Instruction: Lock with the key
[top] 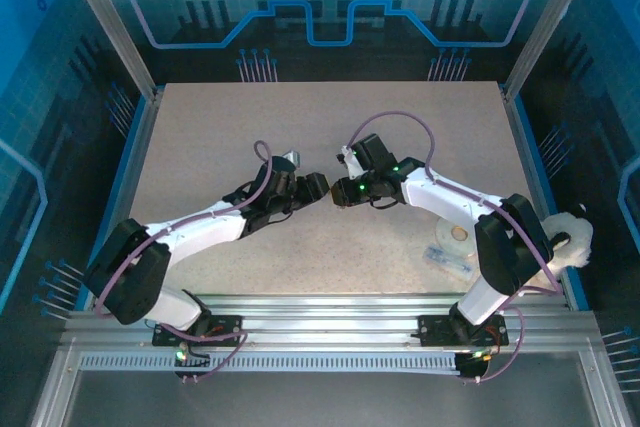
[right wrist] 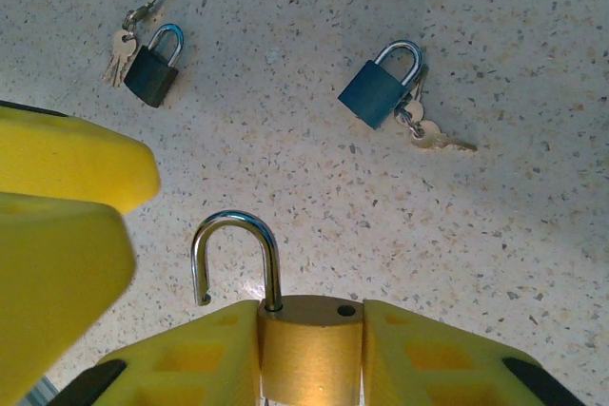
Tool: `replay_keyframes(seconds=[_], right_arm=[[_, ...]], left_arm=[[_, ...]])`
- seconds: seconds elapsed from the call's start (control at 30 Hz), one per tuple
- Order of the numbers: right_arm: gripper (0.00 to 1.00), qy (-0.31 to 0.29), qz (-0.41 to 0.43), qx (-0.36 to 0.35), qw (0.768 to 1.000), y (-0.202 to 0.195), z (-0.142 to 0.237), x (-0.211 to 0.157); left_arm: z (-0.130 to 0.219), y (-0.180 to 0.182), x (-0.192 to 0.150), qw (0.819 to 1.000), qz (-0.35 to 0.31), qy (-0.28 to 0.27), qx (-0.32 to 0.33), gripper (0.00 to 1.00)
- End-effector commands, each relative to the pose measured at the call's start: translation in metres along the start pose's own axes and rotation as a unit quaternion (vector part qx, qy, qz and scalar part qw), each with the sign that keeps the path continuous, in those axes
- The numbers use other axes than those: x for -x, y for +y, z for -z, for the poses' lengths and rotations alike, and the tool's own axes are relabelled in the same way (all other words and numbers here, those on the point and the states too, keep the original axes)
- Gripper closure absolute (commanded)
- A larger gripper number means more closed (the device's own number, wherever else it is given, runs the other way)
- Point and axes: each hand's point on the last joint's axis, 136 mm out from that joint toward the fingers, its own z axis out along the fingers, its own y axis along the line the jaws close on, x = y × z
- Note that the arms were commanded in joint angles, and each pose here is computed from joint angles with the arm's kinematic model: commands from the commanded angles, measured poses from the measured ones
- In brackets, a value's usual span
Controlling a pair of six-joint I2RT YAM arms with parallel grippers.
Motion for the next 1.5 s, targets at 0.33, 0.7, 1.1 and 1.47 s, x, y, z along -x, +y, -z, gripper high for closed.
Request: replay_keyframes(seconds=[0.33,0.7,1.1,1.47], right_arm=[[0.71,-0.004,0.025,0.008,1.0,0.013,-0.001,0.0],[0.71,-0.002,0.035,0.017,0.999,0.019,-0.002,-0.002],[0.71,-0.016,0.04,0.027,0.999,0.024,0.004,0.001],[0.71,-0.033,0.049,0.049,0.997,0.033,0.011,0.003]], left_arm=[[-0.012,-0.023,0.0,0.999,0.007,0.013,-0.036,0.62],[-0.019,-0.021,-0.005,0.999,0.017,0.022,-0.035,0.65],[0.019,-0.015,0.019,0.998,0.017,-0.059,-0.016,0.53],[0.012,-0.01,0.013,0.999,0.016,-0.04,-0.004,0.56]])
